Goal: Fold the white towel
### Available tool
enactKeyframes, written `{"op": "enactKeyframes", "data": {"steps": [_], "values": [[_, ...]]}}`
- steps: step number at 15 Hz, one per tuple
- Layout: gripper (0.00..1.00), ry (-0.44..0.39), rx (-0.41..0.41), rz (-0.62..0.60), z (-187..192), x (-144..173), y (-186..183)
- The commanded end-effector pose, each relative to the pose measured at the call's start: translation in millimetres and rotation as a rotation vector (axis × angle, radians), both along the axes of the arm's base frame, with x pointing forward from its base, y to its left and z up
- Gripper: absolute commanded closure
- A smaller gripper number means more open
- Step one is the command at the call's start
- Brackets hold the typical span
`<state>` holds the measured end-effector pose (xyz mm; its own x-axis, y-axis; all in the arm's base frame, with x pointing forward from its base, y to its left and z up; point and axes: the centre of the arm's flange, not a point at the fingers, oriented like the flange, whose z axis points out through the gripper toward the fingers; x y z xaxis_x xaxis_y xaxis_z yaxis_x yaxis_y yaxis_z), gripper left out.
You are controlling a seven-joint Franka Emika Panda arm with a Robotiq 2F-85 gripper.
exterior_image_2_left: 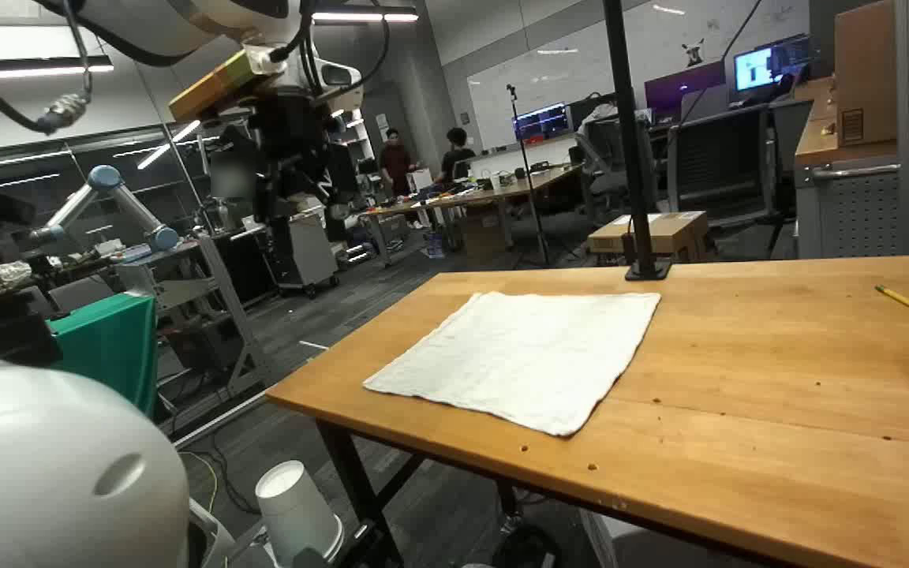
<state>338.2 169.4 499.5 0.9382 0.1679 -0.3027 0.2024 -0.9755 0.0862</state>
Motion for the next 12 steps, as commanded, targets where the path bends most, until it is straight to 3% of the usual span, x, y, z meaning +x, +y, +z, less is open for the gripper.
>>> {"op": "enactKeyframes", "data": {"steps": [1, 12], "values": [[0.00, -0.003, 0.001, 0.000, 1.6, 0.4, 0.3], [0.00, -0.013, 0.004, 0.001, 5.6, 0.6, 0.9]]}}
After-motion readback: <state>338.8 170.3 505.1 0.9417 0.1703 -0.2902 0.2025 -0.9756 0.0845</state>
